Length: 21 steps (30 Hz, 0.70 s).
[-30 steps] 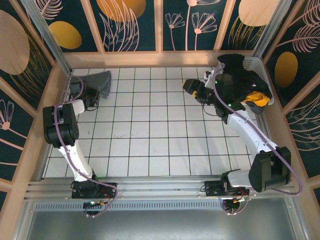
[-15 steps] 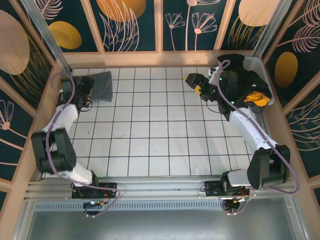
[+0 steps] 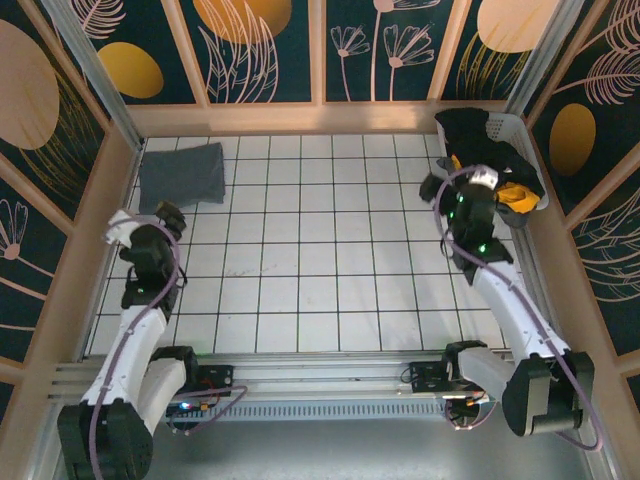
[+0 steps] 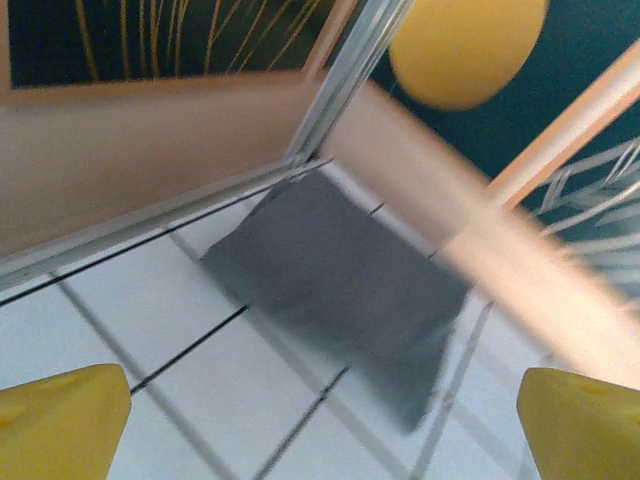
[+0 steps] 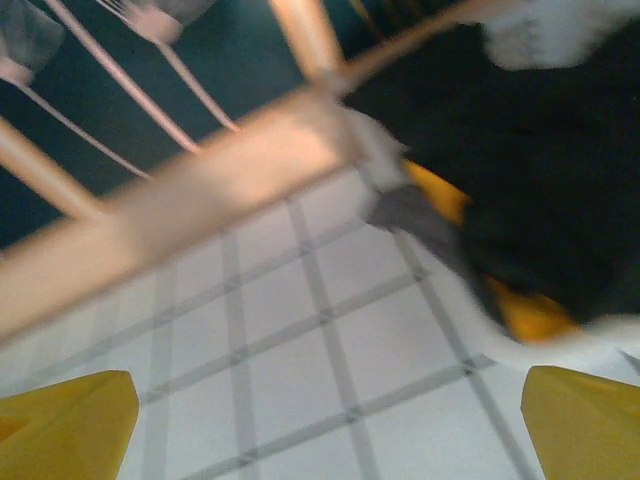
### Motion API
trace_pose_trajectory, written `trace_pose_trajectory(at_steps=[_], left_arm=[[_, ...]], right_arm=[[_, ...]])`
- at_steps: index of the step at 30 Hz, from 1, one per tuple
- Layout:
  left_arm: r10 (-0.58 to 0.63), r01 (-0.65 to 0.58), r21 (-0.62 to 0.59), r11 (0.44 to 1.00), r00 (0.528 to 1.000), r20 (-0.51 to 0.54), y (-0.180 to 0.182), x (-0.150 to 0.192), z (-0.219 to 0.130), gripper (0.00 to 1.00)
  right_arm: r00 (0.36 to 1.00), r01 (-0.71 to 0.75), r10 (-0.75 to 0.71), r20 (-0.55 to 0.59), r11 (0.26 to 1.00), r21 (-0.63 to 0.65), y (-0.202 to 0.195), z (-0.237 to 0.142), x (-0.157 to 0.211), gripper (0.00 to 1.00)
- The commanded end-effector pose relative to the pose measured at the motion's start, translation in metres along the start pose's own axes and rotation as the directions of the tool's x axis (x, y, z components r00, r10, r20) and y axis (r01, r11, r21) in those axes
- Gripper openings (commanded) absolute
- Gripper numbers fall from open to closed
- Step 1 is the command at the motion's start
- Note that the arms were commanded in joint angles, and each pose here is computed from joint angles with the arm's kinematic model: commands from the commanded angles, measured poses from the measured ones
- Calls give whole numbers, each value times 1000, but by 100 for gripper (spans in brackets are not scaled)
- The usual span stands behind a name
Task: Fold and stack the t-shirts
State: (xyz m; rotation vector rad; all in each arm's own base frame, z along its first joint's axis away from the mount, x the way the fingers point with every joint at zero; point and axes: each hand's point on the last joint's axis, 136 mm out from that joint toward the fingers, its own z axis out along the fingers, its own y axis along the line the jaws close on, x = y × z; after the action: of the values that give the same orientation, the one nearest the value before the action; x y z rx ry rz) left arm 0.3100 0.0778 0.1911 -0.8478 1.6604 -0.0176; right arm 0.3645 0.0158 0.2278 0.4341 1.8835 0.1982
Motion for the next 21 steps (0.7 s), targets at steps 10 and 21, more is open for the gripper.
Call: trace_pose_trajectory(at_steps=[10,21], left_arm=[[289,-292,100,951,956,39,0,55,39,99],[410,-420,232,877,908,92,-43,62,71,99]], right_arm=[[947,274,-296,125,947,165,-68,23,58,99],[952,240,-237,195,971,5,-67,56,67,99]])
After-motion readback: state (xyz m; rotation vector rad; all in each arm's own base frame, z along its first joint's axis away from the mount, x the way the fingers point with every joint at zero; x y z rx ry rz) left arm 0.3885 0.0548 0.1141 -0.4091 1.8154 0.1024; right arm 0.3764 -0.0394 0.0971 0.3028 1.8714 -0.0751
